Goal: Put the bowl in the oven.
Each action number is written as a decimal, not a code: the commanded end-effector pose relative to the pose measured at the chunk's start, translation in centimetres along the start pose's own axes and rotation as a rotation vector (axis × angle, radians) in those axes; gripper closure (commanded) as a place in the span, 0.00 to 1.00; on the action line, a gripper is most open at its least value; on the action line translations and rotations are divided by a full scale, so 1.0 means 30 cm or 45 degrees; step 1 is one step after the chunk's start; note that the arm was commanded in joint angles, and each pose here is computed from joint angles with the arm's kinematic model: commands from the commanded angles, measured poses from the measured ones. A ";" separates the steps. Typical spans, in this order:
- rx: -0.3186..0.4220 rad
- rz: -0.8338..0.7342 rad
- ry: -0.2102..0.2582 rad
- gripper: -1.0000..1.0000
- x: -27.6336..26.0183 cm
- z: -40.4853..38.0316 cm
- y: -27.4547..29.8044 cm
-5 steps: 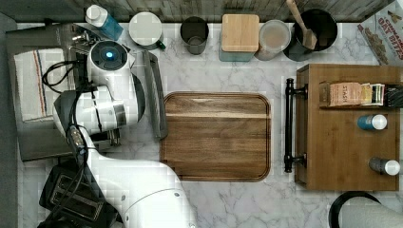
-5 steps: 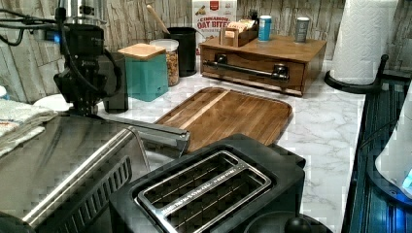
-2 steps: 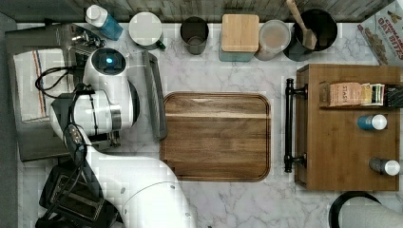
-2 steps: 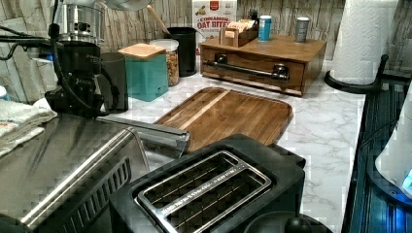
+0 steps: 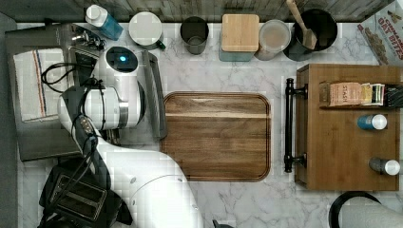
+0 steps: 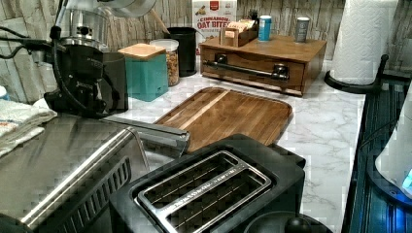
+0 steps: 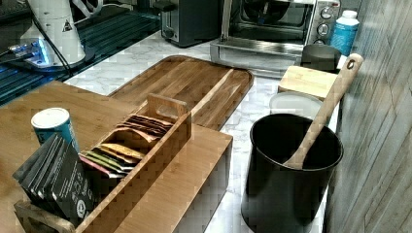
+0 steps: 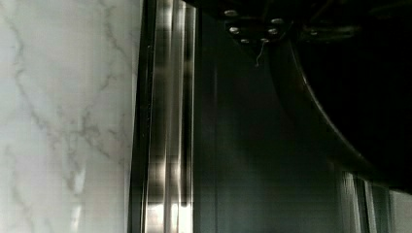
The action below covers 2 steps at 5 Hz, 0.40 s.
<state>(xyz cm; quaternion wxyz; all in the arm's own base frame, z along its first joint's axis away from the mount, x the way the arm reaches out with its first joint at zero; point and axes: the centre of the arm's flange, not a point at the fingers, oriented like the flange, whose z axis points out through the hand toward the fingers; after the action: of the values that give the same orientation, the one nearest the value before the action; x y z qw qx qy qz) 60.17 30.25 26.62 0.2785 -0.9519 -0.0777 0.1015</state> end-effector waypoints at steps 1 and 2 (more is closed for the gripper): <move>0.159 -0.089 -0.031 0.00 -0.036 0.065 -0.161; 0.139 -0.030 0.027 0.00 -0.062 -0.007 -0.111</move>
<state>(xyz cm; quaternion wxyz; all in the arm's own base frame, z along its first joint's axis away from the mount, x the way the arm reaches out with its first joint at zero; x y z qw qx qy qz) 59.55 29.00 23.88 0.2876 -0.9474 -0.0541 0.1295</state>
